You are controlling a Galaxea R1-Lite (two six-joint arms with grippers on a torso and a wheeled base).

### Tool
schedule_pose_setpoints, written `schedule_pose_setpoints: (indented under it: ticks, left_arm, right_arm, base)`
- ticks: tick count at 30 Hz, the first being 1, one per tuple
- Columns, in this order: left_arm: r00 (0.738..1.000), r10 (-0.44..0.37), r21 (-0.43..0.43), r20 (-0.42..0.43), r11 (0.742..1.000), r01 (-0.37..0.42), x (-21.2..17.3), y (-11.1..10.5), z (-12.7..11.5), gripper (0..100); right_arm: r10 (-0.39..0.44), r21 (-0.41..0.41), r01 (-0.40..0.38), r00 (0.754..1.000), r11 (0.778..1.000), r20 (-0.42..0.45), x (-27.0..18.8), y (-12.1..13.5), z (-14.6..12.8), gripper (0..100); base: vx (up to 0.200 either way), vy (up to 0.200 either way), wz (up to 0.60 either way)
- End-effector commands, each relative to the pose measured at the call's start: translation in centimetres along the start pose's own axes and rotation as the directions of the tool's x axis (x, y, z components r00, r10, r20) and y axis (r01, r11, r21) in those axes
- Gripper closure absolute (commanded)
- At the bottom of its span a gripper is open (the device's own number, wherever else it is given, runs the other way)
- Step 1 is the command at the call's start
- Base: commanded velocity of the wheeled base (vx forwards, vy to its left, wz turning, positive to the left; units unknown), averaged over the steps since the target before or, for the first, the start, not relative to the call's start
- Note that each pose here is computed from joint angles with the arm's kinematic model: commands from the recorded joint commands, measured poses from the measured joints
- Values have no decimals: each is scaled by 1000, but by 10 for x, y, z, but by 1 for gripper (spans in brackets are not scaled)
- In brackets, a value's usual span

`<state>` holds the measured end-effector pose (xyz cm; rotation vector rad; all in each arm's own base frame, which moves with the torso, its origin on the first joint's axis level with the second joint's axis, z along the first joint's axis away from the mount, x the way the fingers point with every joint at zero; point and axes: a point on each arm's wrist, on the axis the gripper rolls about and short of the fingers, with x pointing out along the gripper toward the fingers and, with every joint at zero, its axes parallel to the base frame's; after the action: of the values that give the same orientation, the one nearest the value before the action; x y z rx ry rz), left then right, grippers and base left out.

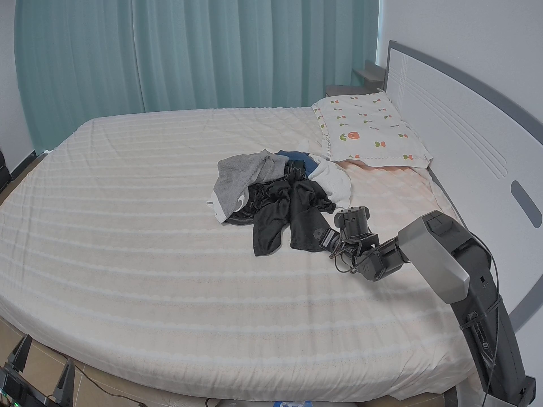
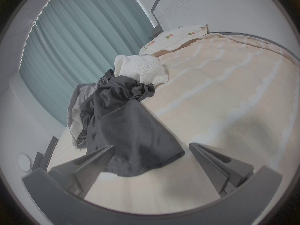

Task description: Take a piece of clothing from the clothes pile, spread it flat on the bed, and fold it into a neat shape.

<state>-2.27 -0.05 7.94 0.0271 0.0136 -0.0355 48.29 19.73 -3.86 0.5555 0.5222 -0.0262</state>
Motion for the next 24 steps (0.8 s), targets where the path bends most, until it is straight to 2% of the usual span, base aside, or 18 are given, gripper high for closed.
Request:
schedule_pose_setpoints:
  ticks: [1, 4, 5, 11, 16, 19, 22, 24]
  left_arm:
    - [1000, 0, 0, -7, 1000, 0, 1, 0, -4, 0]
    - [1000, 0, 0, -7, 1000, 0, 1, 0, -4, 0]
    - [1000, 0, 0, -7, 1000, 0, 1, 0, -4, 0]
    - [1000, 0, -6, -9, 1000, 0, 1, 0, -4, 0]
    - [1000, 0, -6, -7, 1000, 0, 1, 0, -4, 0]
    - [1000, 0, -6, -9, 1000, 0, 1, 0, -4, 0]
    - [1000, 0, -6, -7, 1000, 0, 1, 0, -4, 0]
    - [1000, 3, -8, -9, 1000, -3, 1, 0, -4, 0]
  right_arm:
    - [-11, 28, 10, 999, 1000, 40, 15, -2, -5, 0]
    - [-10, 37, 8, 999, 999, 53, 18, 0, -4, 0]
    - [-12, 37, 10, 999, 999, 53, 18, -1, -4, 100]
    - [-31, 25, 30, 999, 999, 19, 19, -7, -15, 100]
    - [-27, 23, 26, 999, 999, 21, 10, -4, -8, 100]
    - [-40, -27, 38, 998, 999, -51, -10, -9, -12, 100]
    - [-2, -54, -3, 996, 999, -89, -27, -7, -10, 100]
    - [60, -65, -68, 992, 996, -111, -61, -6, -2, 100]
  base:
    - [0, 0, 0]
    - [0, 0, 0]
    - [0, 0, 0]
    - [0, 0, 0]
    - [0, 0, 0]
    - [0, 0, 0]
    - [0, 0, 0]
    - [0, 0, 0]
